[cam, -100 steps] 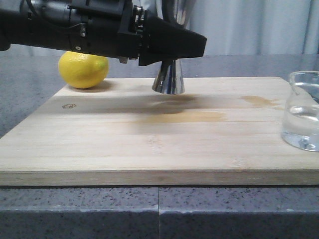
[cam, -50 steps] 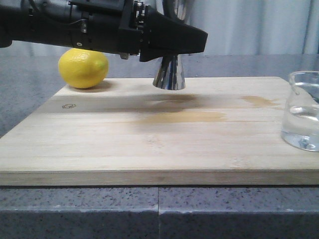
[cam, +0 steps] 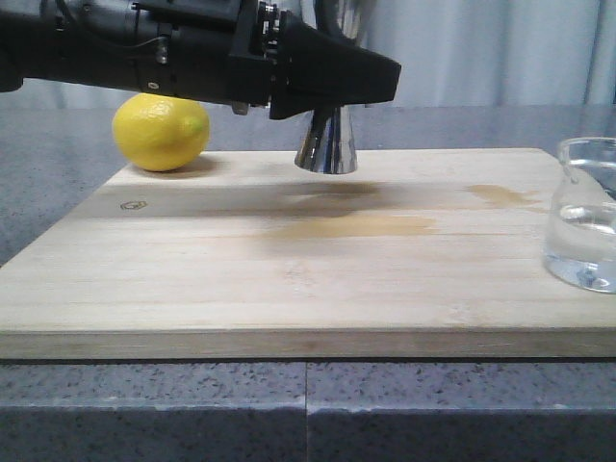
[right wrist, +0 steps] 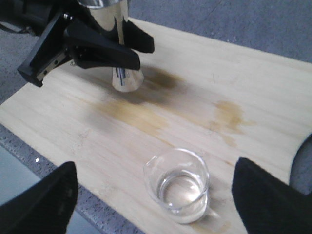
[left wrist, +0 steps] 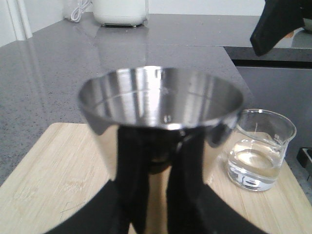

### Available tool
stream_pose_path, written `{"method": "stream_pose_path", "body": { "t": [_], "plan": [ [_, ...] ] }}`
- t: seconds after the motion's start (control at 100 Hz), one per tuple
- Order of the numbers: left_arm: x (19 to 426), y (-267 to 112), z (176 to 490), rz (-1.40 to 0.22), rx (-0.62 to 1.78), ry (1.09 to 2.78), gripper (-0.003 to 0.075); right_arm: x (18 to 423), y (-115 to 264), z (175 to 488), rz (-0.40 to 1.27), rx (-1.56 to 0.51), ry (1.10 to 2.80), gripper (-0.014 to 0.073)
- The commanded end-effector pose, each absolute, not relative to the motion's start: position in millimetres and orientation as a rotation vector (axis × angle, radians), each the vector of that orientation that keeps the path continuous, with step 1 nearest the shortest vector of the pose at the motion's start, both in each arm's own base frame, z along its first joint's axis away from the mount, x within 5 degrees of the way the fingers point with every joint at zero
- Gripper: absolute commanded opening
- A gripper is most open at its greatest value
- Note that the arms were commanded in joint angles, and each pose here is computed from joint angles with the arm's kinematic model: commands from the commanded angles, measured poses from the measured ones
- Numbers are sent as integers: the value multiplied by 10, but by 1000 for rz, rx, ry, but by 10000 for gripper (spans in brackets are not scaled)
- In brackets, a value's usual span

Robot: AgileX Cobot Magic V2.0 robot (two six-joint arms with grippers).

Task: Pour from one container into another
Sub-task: 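Hold the jigger raised while the right gripper reaches toward the glass beaker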

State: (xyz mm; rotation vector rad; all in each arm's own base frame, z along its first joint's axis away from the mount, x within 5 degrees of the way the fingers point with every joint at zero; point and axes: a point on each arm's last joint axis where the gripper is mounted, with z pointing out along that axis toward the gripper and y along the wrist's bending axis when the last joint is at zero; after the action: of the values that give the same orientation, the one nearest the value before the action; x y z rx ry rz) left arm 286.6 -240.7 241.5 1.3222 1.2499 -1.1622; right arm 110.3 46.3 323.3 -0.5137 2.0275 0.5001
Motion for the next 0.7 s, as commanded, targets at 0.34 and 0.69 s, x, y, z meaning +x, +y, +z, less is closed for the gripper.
{"method": "stream_pose_path", "body": {
  "t": [0.34,0.69],
  "plan": [
    [2813,-2421,2760,-1220,1244,1109,103,1071,320,3402,330,-276,1971,584],
    [2813,-2421,2760,-1220,1244,1109,103,1056,463,3255,419,-238,1730,584]
  ]
}}
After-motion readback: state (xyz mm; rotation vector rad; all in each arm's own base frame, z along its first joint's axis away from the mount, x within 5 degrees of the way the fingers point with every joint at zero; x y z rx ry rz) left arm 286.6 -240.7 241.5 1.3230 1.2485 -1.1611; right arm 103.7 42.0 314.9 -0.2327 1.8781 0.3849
